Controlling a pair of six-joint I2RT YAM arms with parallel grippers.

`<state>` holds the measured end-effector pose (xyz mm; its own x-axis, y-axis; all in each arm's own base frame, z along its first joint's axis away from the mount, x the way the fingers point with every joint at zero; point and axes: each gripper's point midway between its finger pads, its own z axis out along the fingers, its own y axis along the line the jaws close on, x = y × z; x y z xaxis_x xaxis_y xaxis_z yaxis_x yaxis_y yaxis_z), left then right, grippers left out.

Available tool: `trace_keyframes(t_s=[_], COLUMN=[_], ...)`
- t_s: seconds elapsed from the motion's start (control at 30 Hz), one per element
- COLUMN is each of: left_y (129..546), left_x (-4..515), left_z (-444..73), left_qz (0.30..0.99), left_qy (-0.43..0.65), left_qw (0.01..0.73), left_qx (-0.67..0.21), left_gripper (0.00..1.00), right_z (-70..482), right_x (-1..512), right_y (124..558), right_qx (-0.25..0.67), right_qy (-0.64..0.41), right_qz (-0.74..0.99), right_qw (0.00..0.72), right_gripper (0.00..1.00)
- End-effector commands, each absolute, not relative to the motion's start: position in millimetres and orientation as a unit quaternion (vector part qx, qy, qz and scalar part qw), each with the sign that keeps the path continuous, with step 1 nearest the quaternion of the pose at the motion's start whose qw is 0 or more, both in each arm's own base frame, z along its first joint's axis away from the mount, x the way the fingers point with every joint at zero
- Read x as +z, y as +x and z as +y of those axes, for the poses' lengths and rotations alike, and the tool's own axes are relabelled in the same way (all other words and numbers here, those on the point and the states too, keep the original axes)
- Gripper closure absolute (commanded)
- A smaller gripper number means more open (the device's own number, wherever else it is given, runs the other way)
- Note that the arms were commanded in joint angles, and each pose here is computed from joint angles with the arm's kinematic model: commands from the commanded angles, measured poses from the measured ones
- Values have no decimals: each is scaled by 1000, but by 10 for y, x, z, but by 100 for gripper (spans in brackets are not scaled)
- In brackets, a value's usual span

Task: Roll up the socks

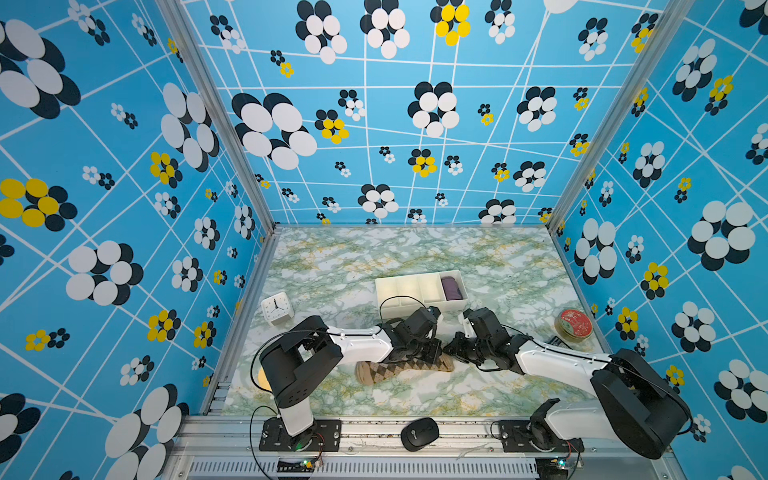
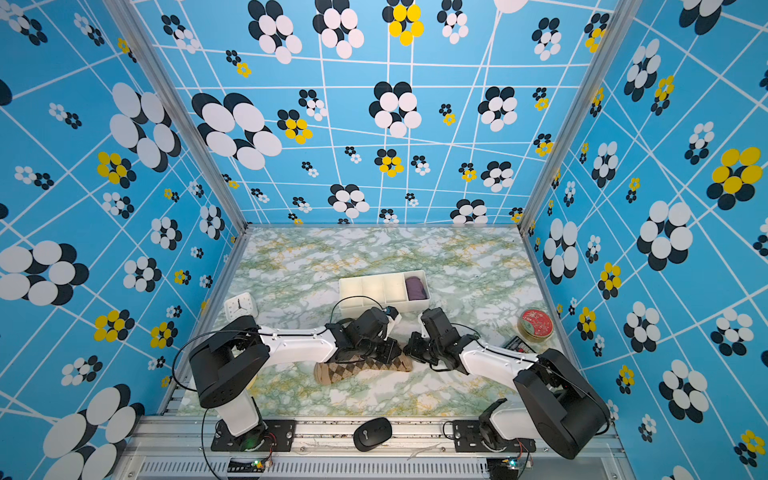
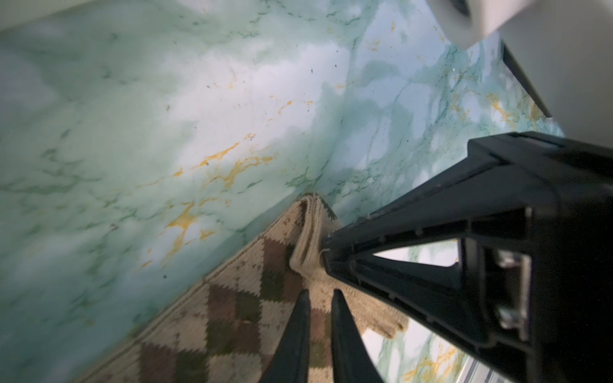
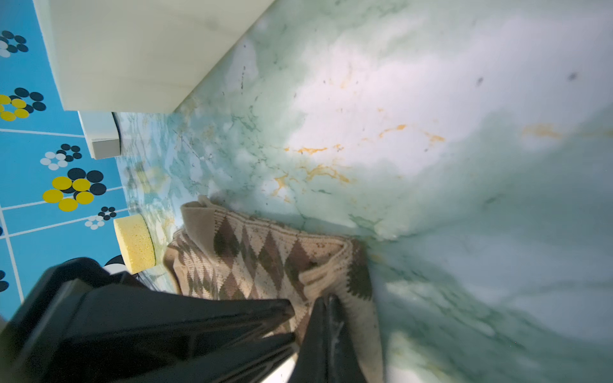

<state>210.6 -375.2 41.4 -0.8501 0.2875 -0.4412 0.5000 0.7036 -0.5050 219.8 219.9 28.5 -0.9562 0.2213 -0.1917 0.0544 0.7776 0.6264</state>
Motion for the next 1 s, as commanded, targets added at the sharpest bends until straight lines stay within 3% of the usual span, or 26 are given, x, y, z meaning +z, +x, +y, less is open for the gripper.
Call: trace_keyframes(t_s=[0.0,0.23,0.7,0.97], left_y=[2203,2232,2284,2236], left_x=[455,402,82,-48], left_z=[-3831,-3850,-3825,-3730], left_qz=[904,905,924,932], left_qy=[223,229,230,227], left_qw=[177,180,167,154], left_qx=[-319,-310,-257,-238], left_gripper=[86,95,96,96], right_z=[2231,2229,2234,2244], right_x=[262,255,266,597], right_y=[2196,2196,2184,2215], right_qx=[325,326,330,349], right_qy=[74,76,77,57], right_qz=[934,934,933,922], right_qw=[124,124,123,157], right_gripper=[100,100,100,94])
